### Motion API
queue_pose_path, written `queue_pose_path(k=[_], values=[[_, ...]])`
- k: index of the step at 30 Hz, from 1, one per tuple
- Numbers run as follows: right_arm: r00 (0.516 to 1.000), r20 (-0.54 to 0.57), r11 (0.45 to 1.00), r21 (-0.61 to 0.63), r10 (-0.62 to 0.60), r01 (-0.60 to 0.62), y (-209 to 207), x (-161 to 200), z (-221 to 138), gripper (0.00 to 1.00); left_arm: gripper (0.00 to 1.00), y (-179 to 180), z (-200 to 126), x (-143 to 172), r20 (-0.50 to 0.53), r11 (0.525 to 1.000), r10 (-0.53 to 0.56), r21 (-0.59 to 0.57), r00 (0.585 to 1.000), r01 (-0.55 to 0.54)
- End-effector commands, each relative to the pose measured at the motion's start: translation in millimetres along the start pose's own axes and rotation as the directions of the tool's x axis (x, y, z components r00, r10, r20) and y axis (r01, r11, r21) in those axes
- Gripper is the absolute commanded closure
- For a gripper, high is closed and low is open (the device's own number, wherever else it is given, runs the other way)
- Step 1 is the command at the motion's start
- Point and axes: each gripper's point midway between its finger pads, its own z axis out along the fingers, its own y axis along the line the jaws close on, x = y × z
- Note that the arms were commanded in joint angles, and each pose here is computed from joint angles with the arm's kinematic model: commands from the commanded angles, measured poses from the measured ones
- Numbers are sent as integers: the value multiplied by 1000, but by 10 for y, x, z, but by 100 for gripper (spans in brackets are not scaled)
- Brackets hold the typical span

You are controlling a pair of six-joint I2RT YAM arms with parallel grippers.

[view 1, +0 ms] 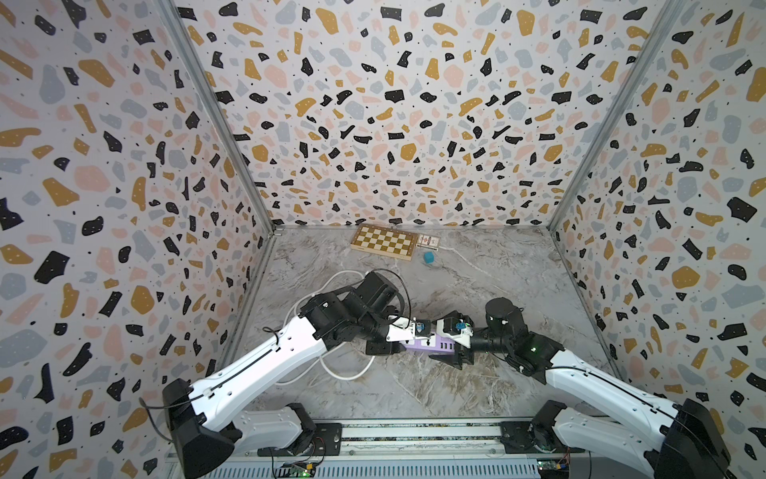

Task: Wrap the cord around the power strip
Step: Pick up the power strip from the center of the board.

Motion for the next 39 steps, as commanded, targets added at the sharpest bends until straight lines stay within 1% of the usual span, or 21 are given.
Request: queue_pose_path(k=[1,3,7,8,11,12,15,18,21,24,30,33,36,39], values=[[999,23,999,32,-24,23,-56,-78,-5,17,100,99,-168,-464,207,998,47,-50,977,-38],[999,21,999,32,-33,32,-49,-66,-7,20,100,100,-192,-496,230,997,60,-64,971,-47],[998,27,998,31,-49,48,-24,-58,-22,35,100,91,-216,-557,277,996,72,-74,958,-54],[999,24,998,32,-49,48,-23,-46,-27,36,100,85,-212,-568,283,996,75,-72,956,-57],[997,34,998,29,-64,63,4,-53,-52,35,100,51,-193,-561,287,996,80,-58,955,-66],[997,40,997,30,-67,66,14,-60,-68,34,100,31,-204,-565,295,996,88,-54,952,-75],[994,74,997,22,-79,78,53,-90,-136,25,100,-16,-245,-591,328,994,110,-58,938,-97],[991,97,995,39,-93,90,47,-116,-225,19,100,-25,-276,-585,343,992,122,-73,931,-103],[988,118,994,51,-98,93,39,-134,-313,18,100,-40,-293,-578,349,992,123,-71,929,-104],[987,126,994,54,-100,94,35,-151,-360,19,100,-66,-285,-581,359,992,122,-61,925,-107],[988,126,996,0,-83,84,84,-166,-332,30,100,-22,-233,-638,377,994,106,-52,920,-93],[989,129,997,1,-78,79,67,-174,-319,43,100,1,-214,-669,390,994,106,-56,915,-91],[988,128,997,10,-83,82,57,-174,-324,59,100,52,-181,-646,383,993,106,-83,918,-80],[988,129,996,13,-85,84,48,-182,-328,67,99,93,-96,-573,348,995,88,-83,933,-63]])
